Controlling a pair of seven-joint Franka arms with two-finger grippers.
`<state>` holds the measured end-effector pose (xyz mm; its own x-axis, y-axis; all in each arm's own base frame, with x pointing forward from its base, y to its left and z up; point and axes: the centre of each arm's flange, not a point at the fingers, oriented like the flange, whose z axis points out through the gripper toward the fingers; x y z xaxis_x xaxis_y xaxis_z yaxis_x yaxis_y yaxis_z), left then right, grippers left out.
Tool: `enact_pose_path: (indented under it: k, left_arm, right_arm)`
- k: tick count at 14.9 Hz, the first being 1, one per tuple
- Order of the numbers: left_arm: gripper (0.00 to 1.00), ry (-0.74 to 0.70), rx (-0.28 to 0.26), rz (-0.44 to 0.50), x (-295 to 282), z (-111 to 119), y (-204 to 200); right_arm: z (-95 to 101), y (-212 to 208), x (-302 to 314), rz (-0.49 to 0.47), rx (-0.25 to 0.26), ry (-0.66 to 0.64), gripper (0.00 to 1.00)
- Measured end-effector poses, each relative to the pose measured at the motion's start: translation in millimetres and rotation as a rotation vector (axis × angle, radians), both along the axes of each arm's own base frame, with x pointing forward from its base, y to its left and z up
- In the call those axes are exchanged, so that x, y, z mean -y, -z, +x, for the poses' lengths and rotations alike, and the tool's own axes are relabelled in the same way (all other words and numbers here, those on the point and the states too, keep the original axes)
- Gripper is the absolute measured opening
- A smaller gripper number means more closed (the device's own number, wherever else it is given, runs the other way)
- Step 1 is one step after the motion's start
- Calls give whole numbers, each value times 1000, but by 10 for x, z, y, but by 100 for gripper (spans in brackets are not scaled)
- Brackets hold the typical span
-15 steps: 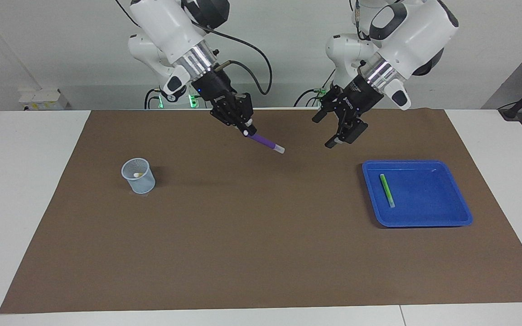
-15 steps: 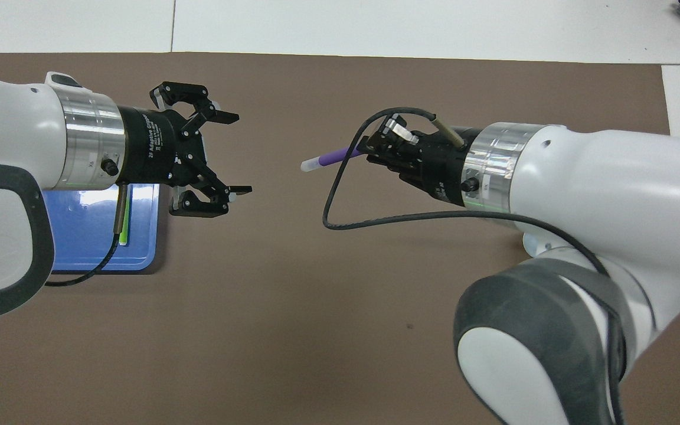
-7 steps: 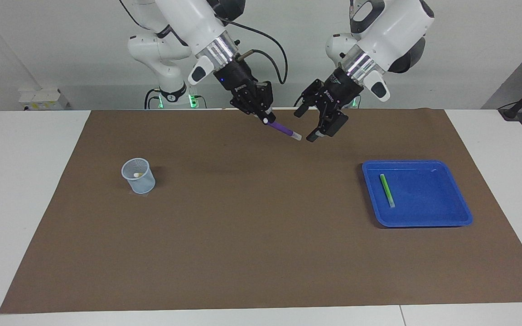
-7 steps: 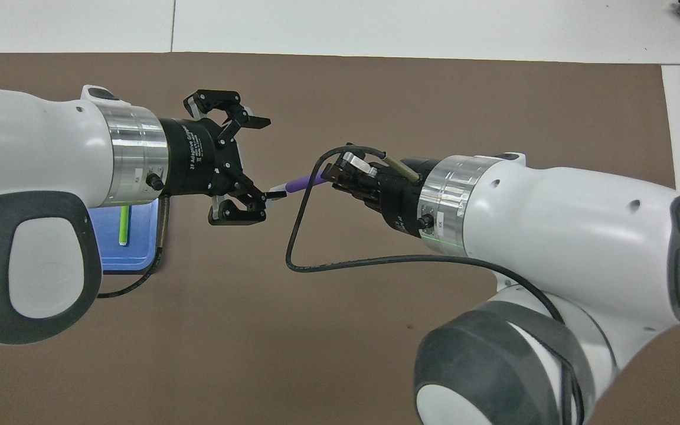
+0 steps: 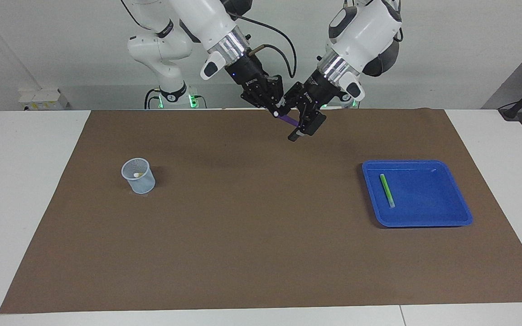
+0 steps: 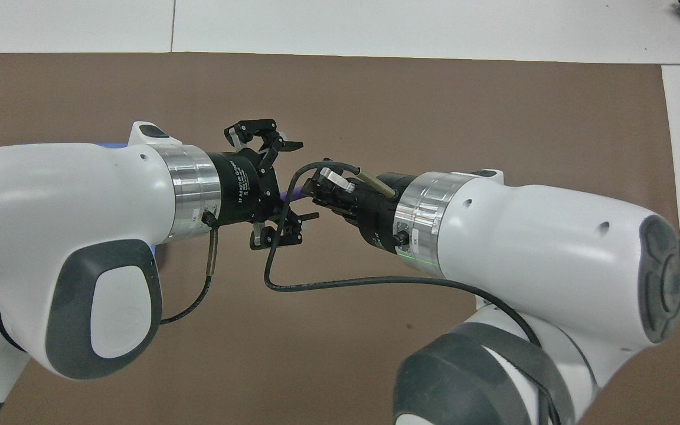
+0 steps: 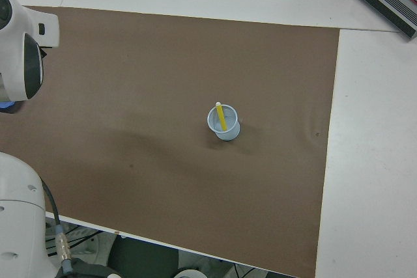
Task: Right arm passes pens to left for tray arrangement
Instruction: 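Close the left gripper on the purple pen and open the right gripper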
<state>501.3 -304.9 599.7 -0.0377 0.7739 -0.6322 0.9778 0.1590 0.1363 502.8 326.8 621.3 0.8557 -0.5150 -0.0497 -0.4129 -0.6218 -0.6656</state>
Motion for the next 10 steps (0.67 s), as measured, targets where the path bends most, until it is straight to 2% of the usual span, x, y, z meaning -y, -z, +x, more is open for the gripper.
enact_pose_path:
  k: [10]
  left_arm:
    - [98, 44, 11, 28, -97, -111, 3]
  right_arm:
    - [7, -1, 11, 1, 1, 3, 18]
